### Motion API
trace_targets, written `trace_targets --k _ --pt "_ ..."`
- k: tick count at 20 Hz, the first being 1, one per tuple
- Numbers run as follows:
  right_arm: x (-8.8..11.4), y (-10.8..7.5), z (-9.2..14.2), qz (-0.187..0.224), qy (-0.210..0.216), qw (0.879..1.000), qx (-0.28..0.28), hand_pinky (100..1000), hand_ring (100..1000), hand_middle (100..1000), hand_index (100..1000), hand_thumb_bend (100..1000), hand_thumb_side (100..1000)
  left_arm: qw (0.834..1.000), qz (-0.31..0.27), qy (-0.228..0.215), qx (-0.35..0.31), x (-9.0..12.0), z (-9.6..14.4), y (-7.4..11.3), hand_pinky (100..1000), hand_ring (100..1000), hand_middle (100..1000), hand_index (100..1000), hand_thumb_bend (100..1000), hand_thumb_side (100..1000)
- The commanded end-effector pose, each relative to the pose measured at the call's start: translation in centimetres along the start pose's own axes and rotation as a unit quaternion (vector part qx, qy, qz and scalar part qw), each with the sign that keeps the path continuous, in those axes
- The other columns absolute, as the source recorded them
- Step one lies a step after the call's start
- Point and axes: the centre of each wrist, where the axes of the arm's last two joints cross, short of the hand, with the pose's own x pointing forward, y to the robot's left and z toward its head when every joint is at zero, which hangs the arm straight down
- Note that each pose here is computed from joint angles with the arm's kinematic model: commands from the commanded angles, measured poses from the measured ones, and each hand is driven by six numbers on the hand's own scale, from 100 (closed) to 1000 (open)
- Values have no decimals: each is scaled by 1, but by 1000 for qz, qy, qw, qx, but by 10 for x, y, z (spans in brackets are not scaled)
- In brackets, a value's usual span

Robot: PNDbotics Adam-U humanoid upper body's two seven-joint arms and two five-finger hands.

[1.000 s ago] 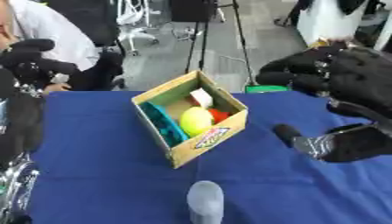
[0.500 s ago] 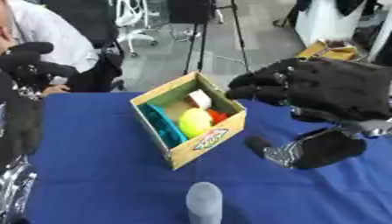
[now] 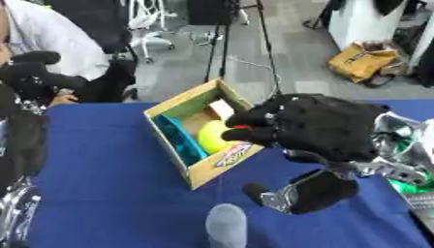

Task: Pick up objects on the table and place them in the box.

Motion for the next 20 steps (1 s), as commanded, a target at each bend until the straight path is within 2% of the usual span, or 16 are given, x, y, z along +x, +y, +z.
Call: trace_targets --k 1,8,16,20 --pt "4 -6 -1 13 -2 1000 16 855 900 960 1000 312 801 1000 -3 -15 -5 4 -6 1 719 631 744 755 100 728" --pt "12 -2 -9 30 -31 995 93 863 907 989 1000 291 768 1000 -3 -12 -11 5 -6 1 719 631 744 754 100 729" --pt "19 -1 -24 72 -77 985 137 864 910 1000 1000 262 751 1000 -4 -7 -24 5 -5 1 719 632 745 754 100 730" --pt "17 6 -35 80 -98 980 152 859 909 1000 1000 260 736 1000 -3 -7 -29 5 -5 1 719 631 744 754 100 729"
